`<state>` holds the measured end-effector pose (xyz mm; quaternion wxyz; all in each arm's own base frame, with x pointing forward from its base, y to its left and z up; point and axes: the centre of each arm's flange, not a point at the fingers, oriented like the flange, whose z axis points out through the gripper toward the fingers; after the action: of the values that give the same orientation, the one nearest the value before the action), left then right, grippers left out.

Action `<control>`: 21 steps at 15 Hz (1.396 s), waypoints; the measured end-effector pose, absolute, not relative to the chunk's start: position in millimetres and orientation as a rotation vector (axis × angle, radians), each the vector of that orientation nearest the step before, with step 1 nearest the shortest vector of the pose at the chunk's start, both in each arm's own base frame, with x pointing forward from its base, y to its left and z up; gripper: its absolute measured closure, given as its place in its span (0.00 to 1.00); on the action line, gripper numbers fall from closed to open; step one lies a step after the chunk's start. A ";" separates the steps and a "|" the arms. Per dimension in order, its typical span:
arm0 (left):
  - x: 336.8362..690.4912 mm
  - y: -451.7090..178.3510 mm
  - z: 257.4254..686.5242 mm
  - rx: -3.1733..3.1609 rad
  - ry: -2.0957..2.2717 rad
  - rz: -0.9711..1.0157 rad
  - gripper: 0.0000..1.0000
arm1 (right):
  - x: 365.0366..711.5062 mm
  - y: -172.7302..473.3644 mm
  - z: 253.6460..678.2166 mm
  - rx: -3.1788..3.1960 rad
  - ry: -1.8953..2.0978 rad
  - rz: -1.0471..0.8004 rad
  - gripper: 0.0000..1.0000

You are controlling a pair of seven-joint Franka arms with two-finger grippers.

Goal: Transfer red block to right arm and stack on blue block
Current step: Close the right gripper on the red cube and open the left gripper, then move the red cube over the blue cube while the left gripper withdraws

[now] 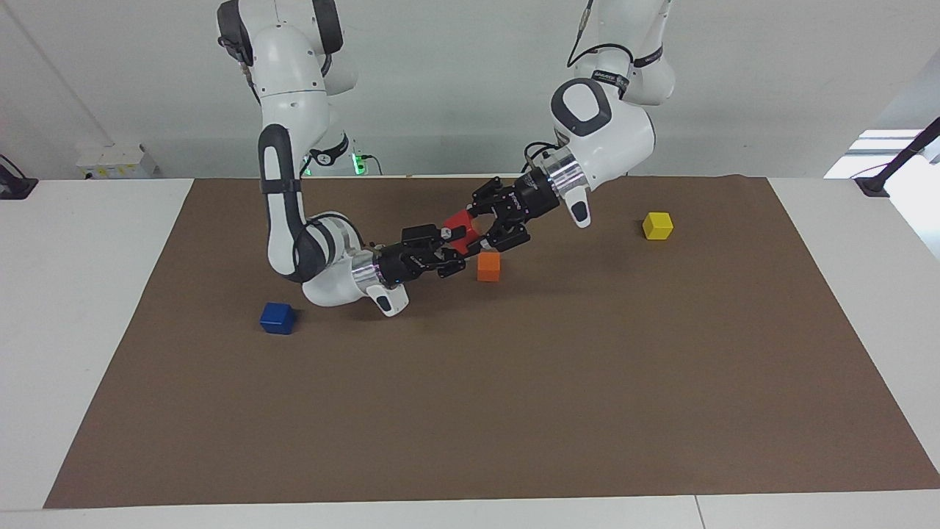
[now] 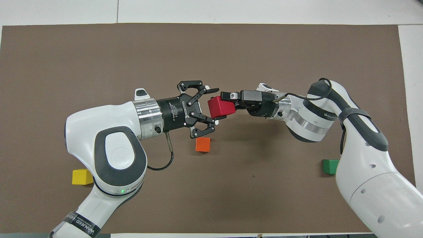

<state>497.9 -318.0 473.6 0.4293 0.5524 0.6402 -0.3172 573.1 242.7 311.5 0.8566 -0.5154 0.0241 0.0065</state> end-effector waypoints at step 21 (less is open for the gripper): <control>552.0 -64.4 486.2 2.280 1.140 -0.504 0.00 | 626.7 144.5 463.1 -1.726 0.461 0.055 0.44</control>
<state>552.0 -64.4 486.2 0.2682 0.8454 0.4225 -0.1867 626.7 144.5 463.1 0.6266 -0.7526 0.2011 0.0239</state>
